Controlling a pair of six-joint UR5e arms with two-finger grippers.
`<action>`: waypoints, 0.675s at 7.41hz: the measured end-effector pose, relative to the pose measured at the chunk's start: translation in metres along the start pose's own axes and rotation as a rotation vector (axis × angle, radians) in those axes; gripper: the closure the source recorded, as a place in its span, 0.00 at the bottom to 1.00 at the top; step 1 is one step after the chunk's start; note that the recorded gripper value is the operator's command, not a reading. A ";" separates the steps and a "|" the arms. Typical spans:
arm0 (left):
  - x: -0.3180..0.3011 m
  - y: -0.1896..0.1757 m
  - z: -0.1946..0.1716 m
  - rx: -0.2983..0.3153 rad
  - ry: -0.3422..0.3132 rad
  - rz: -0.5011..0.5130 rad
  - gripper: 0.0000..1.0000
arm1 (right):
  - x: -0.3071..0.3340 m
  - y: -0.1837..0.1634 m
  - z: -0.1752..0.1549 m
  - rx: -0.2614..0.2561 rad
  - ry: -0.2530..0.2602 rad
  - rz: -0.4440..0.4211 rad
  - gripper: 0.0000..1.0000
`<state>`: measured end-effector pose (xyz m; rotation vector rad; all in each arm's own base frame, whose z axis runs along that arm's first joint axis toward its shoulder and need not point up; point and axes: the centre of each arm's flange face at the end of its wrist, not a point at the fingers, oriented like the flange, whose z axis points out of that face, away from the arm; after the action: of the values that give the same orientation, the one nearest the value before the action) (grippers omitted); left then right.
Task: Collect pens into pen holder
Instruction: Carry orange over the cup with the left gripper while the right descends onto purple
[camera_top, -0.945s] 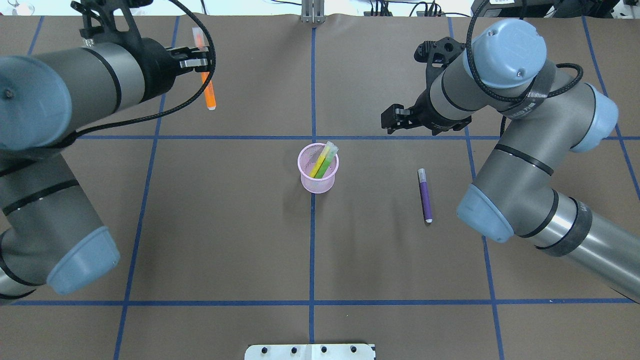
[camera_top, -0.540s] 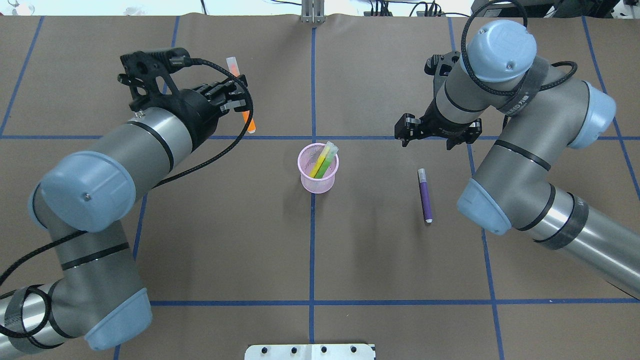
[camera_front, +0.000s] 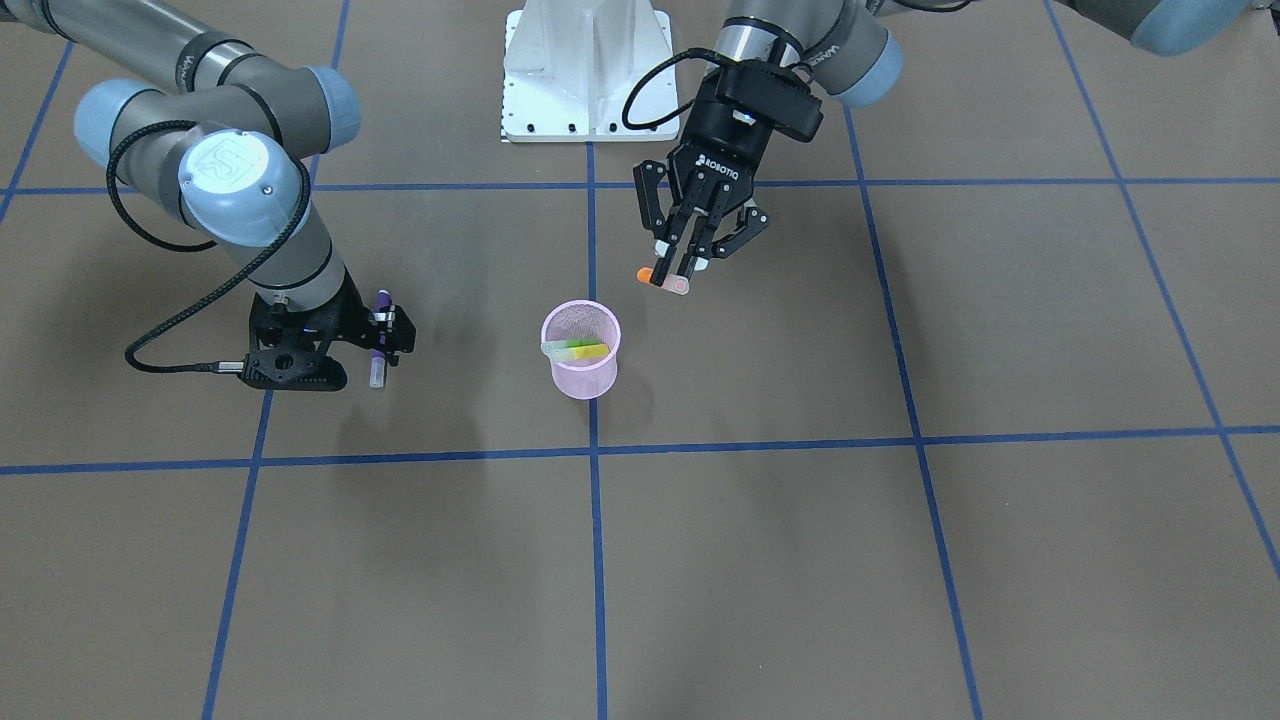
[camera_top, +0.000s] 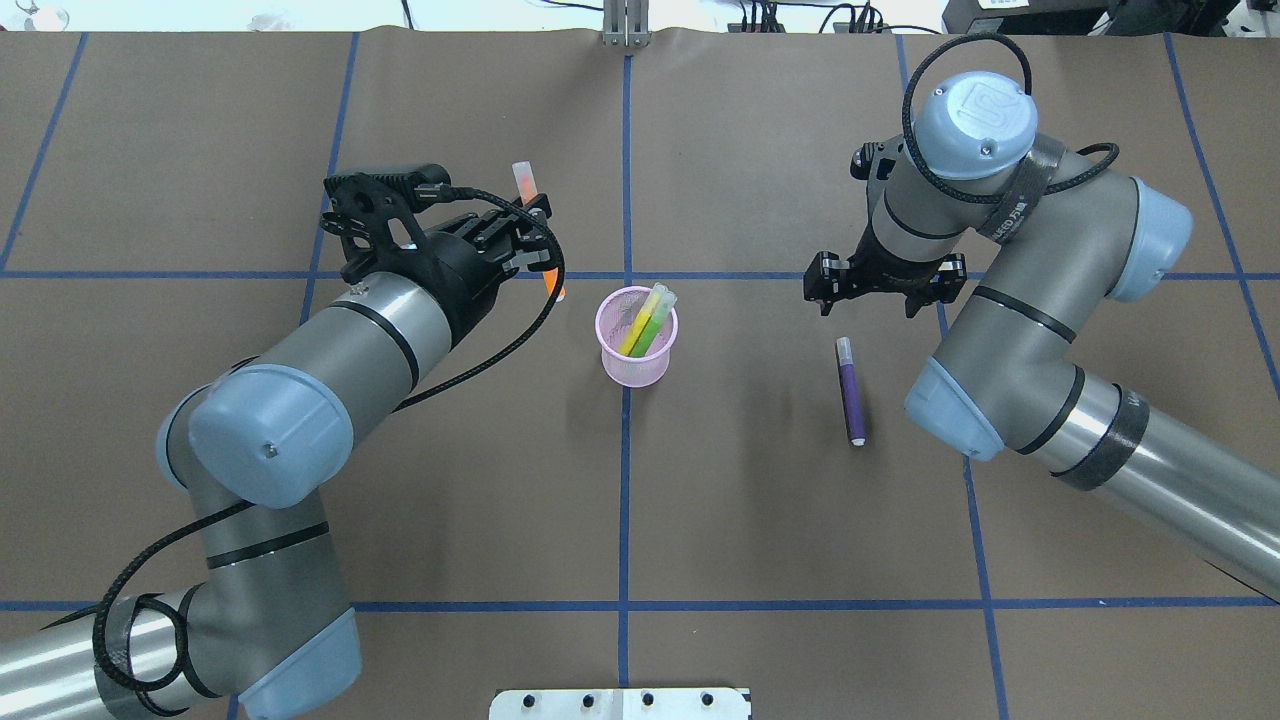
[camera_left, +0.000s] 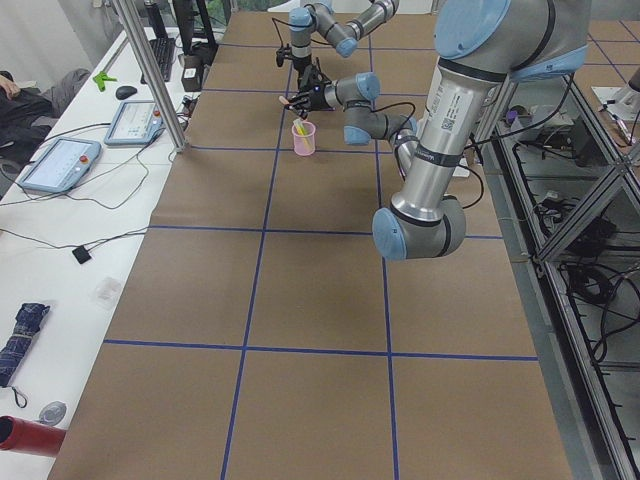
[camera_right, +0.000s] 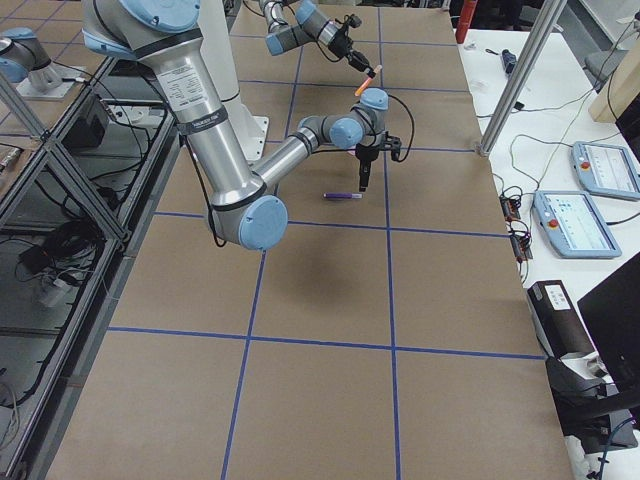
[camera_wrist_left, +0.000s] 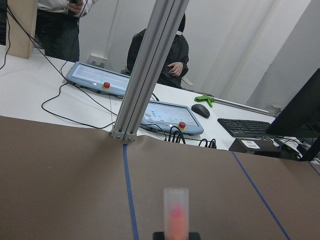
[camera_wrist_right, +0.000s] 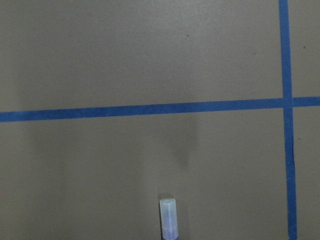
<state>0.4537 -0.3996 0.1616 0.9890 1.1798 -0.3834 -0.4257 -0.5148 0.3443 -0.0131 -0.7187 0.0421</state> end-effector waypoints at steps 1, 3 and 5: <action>0.008 0.004 0.009 -0.002 0.000 0.001 1.00 | -0.002 -0.001 0.012 0.002 -0.023 -0.014 0.00; 0.019 0.016 0.031 -0.011 -0.015 0.012 1.00 | -0.003 0.000 0.024 -0.009 -0.041 -0.023 0.00; 0.024 0.024 0.045 -0.018 -0.029 0.022 1.00 | -0.004 0.002 0.032 -0.023 -0.036 -0.024 0.01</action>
<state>0.5069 -0.4172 0.1528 0.9768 1.1438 -0.3678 -0.4500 -0.5129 0.3659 -0.0253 -0.7549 0.0112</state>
